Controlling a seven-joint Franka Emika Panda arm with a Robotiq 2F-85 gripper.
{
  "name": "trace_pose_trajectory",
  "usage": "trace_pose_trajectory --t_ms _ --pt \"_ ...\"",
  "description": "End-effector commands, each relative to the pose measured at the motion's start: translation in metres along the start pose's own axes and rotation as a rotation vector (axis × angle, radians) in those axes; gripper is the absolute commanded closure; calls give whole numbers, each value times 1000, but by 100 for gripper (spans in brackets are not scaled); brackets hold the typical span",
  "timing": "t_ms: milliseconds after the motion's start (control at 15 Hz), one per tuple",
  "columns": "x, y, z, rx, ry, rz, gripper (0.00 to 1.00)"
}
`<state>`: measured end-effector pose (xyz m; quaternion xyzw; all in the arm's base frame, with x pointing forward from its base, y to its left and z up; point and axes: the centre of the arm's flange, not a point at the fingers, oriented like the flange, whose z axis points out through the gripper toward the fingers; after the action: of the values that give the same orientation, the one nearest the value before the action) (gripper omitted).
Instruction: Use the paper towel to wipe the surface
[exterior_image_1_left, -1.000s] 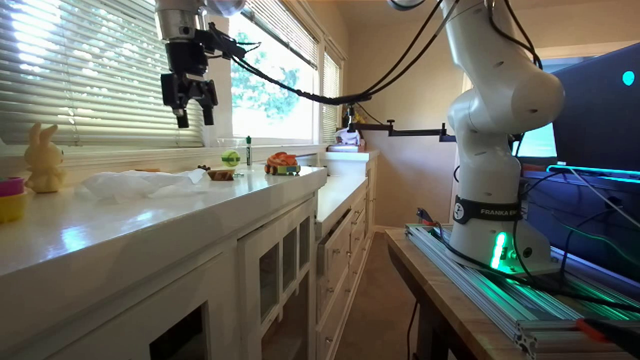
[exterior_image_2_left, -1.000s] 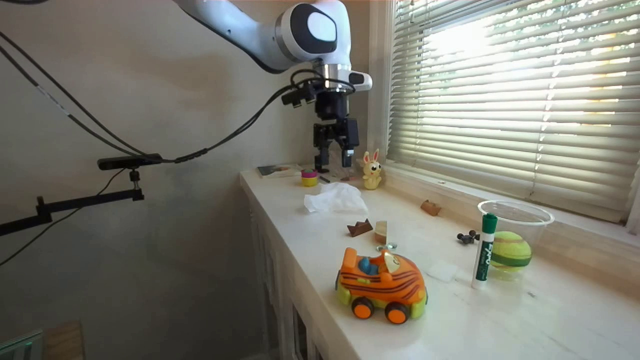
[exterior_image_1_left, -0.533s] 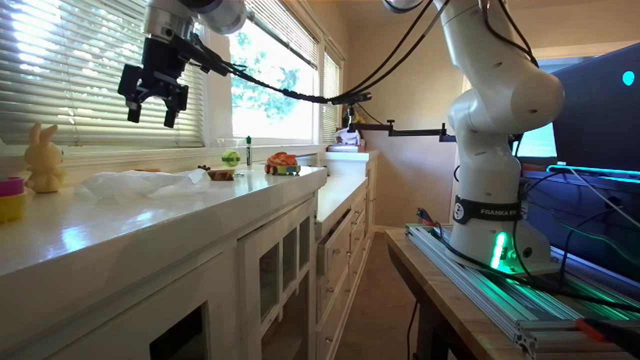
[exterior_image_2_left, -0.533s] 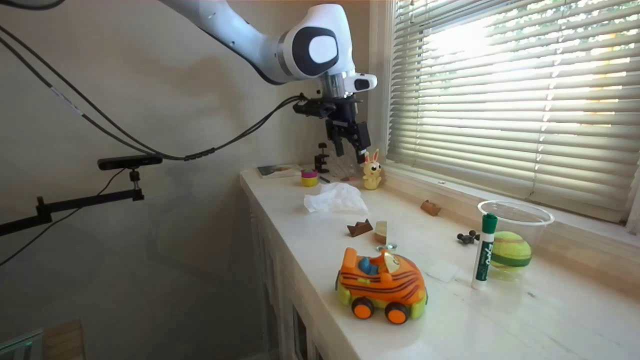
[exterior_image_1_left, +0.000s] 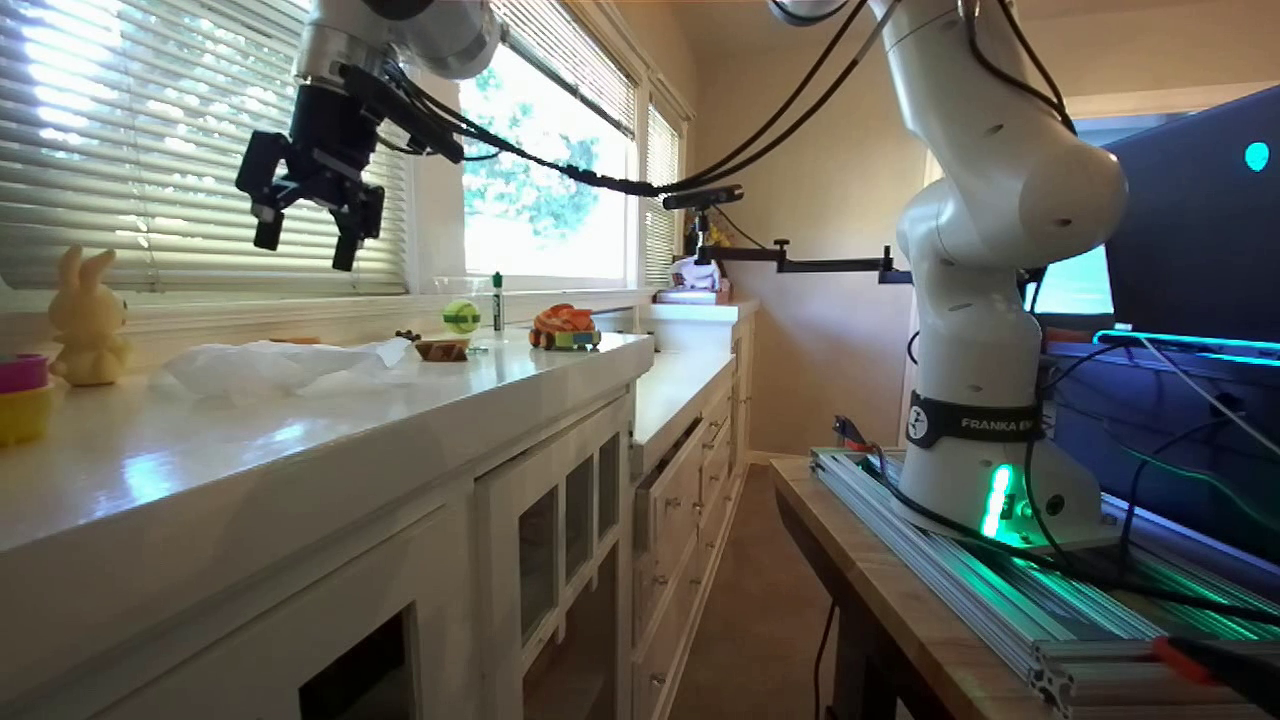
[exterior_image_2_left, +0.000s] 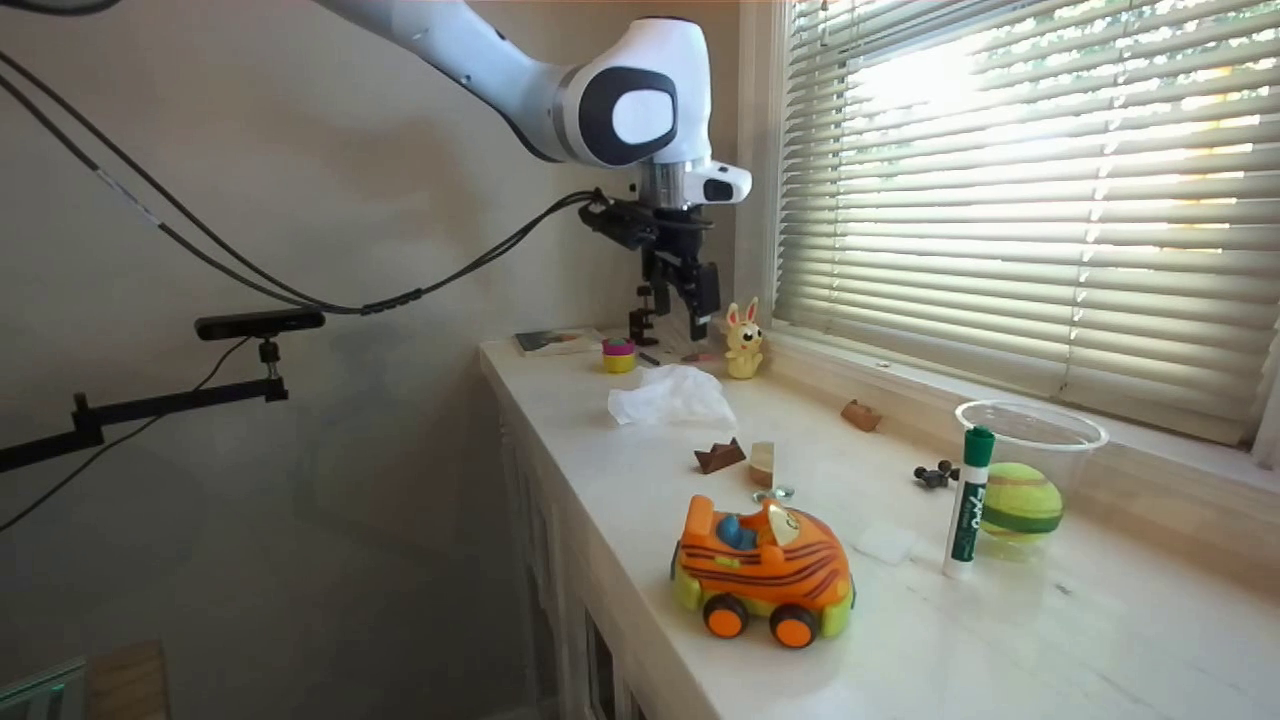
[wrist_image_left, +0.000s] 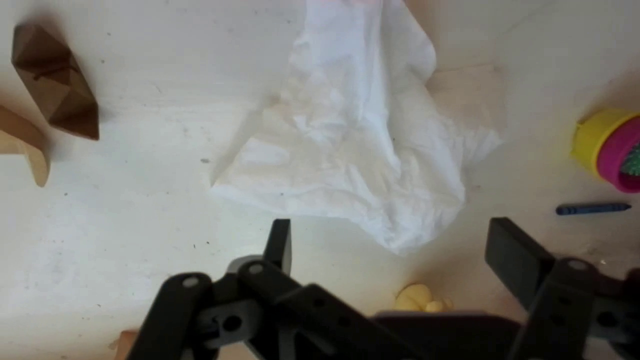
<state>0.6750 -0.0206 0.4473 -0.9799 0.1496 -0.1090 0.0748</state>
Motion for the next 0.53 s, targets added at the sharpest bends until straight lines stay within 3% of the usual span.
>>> trace_pose_trajectory --t_ms 0,467 --pt "-9 2 -18 -15 -76 30 0" --pt "-11 6 -22 -80 -194 61 0"
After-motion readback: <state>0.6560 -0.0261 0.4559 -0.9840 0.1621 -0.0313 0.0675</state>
